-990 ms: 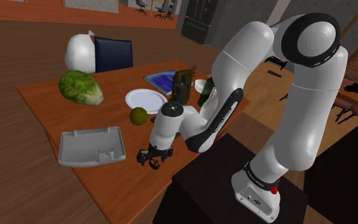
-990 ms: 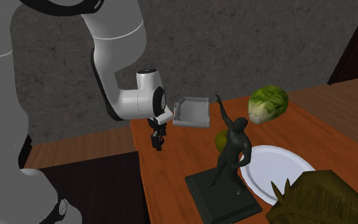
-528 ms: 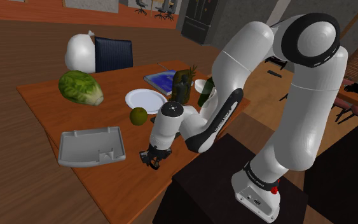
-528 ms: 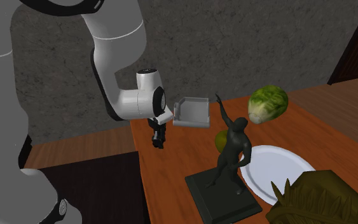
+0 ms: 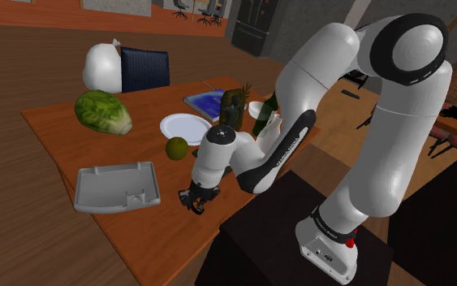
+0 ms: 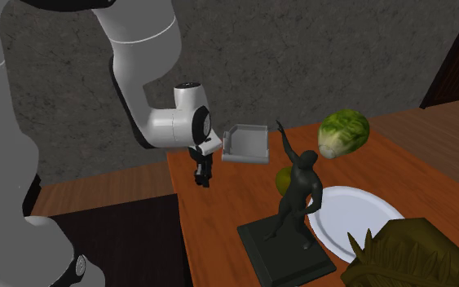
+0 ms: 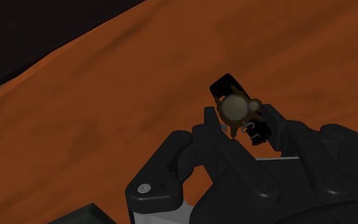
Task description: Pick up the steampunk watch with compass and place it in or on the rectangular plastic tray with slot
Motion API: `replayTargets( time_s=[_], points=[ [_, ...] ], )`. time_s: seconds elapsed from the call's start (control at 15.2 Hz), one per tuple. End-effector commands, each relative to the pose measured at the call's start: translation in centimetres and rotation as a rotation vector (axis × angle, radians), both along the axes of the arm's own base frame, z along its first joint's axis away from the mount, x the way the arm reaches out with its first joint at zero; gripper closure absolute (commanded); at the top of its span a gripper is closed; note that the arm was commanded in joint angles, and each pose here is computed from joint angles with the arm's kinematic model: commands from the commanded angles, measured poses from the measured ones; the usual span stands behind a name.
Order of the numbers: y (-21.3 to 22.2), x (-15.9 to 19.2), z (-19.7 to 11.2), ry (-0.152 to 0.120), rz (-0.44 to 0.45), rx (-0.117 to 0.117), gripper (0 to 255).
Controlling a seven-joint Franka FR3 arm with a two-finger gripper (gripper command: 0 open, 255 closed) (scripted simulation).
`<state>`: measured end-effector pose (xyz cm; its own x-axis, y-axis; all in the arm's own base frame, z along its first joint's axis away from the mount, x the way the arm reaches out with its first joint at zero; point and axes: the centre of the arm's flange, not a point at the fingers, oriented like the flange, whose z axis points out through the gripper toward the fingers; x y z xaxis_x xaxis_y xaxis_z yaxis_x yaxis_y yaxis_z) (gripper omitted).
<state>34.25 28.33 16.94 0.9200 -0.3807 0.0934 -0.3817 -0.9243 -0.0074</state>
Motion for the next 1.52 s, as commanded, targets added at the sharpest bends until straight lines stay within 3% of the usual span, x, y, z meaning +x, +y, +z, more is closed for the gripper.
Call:
replayTargets(
  time_s=[0.0,1.45],
  points=[
    [-0.1,0.0,1.1,0.000,0.000,0.000,255],
    [-0.1,0.0,12.7,0.000,0.000,0.000,255]
  ],
)
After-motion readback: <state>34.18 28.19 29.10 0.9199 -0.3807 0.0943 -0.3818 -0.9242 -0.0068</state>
